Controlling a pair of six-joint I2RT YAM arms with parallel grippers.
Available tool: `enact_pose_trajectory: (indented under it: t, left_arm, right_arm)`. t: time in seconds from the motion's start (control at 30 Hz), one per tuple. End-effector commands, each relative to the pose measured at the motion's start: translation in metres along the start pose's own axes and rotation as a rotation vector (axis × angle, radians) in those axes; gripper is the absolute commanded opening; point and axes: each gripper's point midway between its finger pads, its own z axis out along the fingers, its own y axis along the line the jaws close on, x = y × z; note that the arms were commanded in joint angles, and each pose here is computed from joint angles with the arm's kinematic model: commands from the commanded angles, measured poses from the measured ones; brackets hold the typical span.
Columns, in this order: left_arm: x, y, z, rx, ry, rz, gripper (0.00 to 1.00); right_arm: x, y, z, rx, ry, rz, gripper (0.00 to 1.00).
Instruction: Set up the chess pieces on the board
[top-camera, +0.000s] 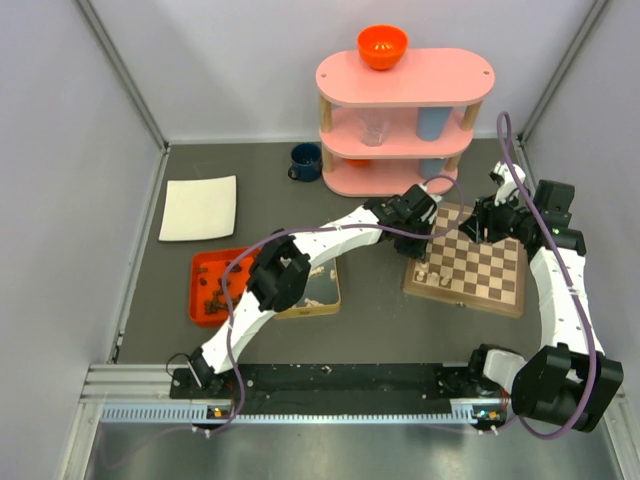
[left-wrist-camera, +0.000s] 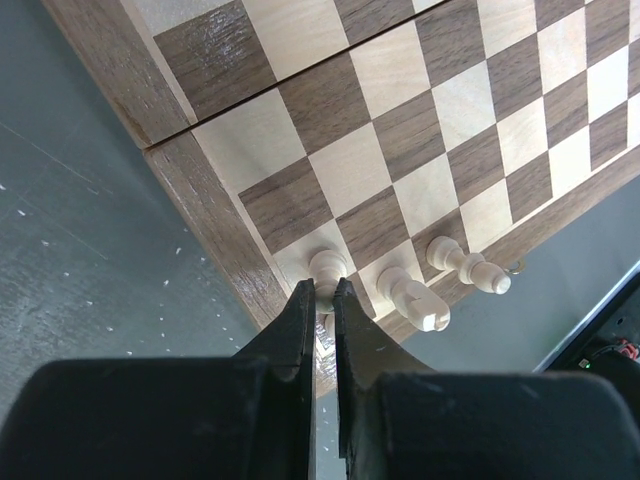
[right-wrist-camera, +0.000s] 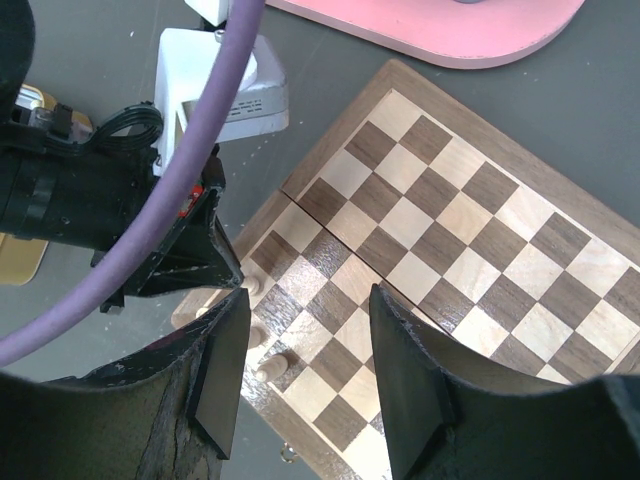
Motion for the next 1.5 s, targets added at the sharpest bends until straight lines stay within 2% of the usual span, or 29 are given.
enact_pose_trajectory:
  t: [0.0, 0.27, 0.43, 0.73, 1.13, 1.47]
  left_arm:
    - [-0.01, -0.008, -0.001, 0.011, -0.028, 0.02, 0.08]
    - [-0.011, -0.007, -0.001, 0.004, -0.032, 0.019, 0.1]
    - [-0.011, -0.009, -0.001, 0.007, -0.032, 0.02, 0.18]
    - [-0.013, -0.013, -0.002, 0.023, -0.036, 0.015, 0.25]
    - [-0.015, -0.017, -0.004, 0.042, -0.036, 0.019, 0.28]
    - [-0.009, -0.019, -0.001, 0.062, -0.014, 0.013, 0.26]
  right_arm:
    - [-0.009, -0.002, -0.005, 0.019, -0.046, -0.02, 0.51]
    - [-0.009, -0.001, -0.005, 0.018, -0.046, -0.019, 0.51]
    - [-0.009, -0.001, -0.005, 0.018, -0.046, -0.021, 0.51]
    - [-0.008, -0.001, -0.005, 0.018, -0.044, -0.017, 0.51]
    - [-0.008, -0.002, -0.004, 0.018, -0.042, -0.018, 0.51]
    - [-0.008, -0.002, -0.004, 0.021, -0.042, -0.019, 0.51]
